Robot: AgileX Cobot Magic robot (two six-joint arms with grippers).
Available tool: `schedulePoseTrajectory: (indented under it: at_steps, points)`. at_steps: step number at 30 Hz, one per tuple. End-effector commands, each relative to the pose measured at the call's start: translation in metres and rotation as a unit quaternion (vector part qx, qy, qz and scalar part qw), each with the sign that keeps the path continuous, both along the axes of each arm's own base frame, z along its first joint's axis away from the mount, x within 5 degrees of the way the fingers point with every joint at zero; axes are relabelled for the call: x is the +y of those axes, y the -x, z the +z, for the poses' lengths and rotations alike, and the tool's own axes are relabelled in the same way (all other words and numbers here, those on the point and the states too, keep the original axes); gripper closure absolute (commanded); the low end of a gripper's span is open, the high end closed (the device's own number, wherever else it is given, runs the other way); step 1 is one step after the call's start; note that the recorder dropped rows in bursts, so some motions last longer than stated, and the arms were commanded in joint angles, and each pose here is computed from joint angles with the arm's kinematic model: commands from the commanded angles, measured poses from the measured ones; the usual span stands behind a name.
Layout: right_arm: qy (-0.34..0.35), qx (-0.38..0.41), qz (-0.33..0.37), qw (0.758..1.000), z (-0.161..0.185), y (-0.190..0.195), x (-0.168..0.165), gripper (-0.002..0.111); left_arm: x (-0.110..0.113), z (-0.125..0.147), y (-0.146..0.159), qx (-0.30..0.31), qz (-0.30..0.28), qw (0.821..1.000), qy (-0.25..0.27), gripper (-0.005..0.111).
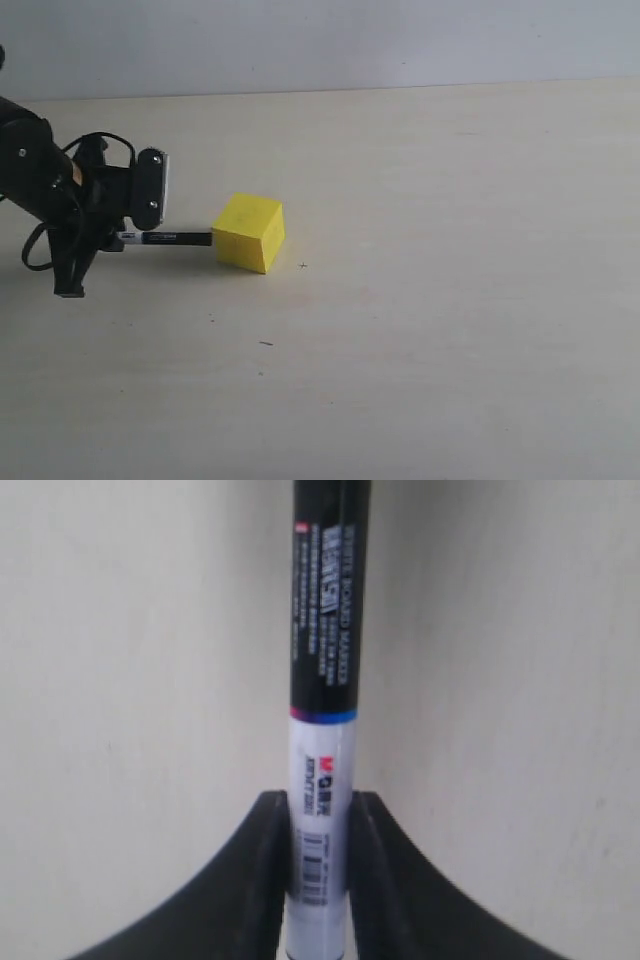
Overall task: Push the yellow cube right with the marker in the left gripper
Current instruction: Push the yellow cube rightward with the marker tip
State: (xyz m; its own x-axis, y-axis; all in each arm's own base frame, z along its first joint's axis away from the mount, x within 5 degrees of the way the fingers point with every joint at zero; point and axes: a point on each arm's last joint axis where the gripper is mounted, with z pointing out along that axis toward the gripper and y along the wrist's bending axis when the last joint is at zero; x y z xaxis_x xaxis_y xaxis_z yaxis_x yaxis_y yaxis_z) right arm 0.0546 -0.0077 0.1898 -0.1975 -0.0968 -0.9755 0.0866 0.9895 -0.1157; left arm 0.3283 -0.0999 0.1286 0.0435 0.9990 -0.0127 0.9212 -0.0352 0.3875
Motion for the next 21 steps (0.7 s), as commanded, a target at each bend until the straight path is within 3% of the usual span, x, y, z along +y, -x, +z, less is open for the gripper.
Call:
schedulePoseTrajectory:
  at_steps: [1,14,21]
  points:
    - [0.003,-0.006,-0.001,1.0,0.0,0.0,0.0,0.108,-0.033,0.002,0.012,-0.006,-0.049,0.999,0.005,0.107]
    - [0.003,-0.006,-0.001,1.0,0.0,0.0,0.0,0.108,-0.02,0.0,0.014,0.029,-0.014,0.999,-0.011,0.107]
    - [0.003,-0.006,-0.001,1.0,0.0,0.0,0.0,0.108,-0.038,0.005,0.008,-0.038,-0.04,0.998,0.036,0.107]
